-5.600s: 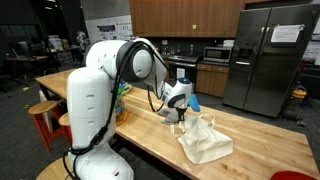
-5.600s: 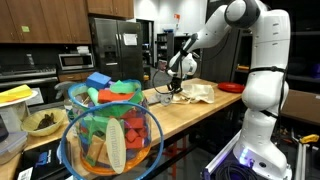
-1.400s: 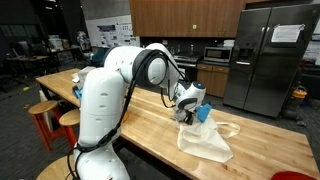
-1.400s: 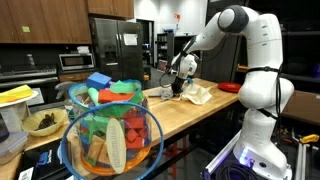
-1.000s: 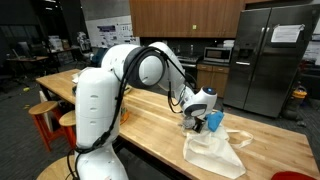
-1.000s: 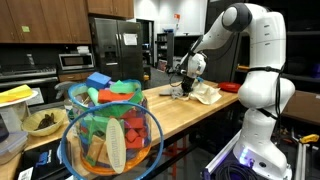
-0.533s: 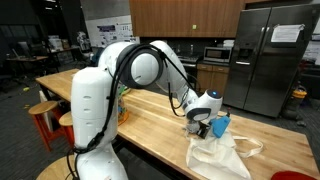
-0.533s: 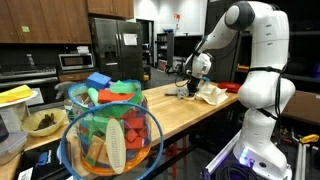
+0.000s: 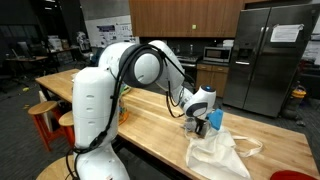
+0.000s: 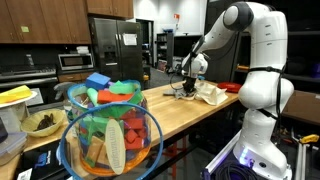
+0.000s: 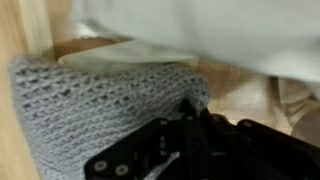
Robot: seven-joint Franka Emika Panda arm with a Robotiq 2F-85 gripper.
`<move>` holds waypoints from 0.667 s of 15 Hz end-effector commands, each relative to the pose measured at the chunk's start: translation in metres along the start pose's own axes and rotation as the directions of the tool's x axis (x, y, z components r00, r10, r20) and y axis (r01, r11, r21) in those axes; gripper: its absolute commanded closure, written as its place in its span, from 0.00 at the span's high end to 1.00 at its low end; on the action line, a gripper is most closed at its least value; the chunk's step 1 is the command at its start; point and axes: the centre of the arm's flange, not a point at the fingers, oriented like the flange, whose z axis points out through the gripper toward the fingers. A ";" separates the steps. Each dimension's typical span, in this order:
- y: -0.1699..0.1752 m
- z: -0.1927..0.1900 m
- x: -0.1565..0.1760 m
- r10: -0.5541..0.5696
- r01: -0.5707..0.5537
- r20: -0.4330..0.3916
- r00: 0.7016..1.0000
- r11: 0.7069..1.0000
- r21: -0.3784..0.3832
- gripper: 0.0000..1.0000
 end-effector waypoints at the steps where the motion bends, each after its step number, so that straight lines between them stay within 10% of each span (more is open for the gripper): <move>1: 0.035 0.033 0.044 -0.149 0.151 -0.026 0.988 0.987 0.061 0.01; 10: 0.094 0.054 0.142 -0.432 0.434 -0.045 0.901 0.889 0.144 0.01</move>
